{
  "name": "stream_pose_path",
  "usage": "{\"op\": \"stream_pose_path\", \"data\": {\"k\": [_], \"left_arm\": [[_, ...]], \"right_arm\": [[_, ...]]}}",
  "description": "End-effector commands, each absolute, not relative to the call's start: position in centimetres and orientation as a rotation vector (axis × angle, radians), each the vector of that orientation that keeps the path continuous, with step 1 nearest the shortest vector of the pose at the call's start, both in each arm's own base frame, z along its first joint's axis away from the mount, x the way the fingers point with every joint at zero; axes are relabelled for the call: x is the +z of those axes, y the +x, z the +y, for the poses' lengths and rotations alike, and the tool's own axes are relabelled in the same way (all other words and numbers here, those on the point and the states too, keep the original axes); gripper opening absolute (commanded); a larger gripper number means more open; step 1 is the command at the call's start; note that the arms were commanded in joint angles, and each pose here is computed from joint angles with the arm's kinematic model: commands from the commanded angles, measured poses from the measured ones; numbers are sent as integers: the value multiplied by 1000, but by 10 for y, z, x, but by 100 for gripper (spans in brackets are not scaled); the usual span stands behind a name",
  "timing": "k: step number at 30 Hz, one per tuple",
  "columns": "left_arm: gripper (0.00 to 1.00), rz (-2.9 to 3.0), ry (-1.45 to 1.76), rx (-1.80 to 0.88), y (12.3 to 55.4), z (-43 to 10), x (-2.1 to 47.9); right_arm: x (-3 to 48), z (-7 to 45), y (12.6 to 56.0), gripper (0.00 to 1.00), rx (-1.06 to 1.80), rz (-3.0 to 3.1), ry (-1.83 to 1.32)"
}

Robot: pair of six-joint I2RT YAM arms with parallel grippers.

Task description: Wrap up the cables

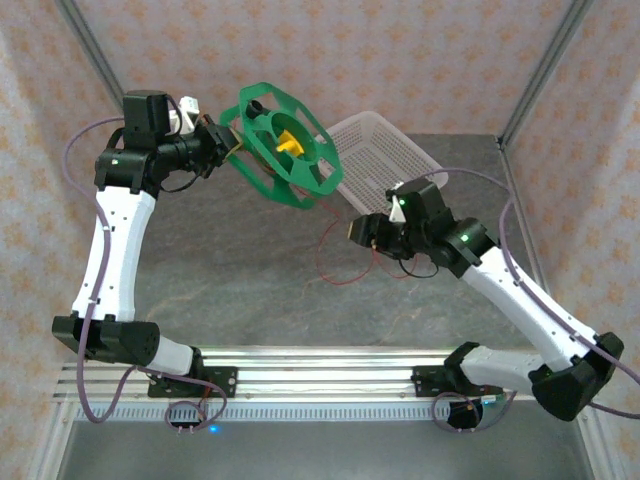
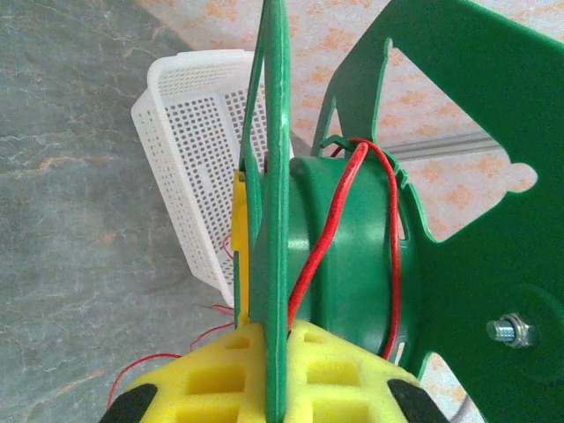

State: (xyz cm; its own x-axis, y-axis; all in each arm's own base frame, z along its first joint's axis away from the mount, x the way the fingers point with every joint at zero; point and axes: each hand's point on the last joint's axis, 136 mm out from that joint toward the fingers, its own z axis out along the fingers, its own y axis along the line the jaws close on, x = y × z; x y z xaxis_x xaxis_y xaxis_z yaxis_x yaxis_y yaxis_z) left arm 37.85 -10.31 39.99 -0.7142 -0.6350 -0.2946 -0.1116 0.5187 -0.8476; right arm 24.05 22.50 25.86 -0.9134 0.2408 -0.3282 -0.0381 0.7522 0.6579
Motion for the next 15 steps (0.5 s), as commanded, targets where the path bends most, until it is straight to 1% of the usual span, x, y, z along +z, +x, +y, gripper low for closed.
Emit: {"op": "stream_pose_path", "data": {"k": [1, 7, 15], "left_arm": [[0, 2071, -498, -1172, 367, -105, 439], [0, 2064, -492, -1178, 365, -105, 441], [0, 2056, -489, -1188, 364, -106, 443]], "right_arm": [[246, 212, 249, 53, 871, 2628, 236], [227, 208, 272, 53, 813, 2672, 263], [207, 223, 299, 52, 857, 2710, 281]]}}
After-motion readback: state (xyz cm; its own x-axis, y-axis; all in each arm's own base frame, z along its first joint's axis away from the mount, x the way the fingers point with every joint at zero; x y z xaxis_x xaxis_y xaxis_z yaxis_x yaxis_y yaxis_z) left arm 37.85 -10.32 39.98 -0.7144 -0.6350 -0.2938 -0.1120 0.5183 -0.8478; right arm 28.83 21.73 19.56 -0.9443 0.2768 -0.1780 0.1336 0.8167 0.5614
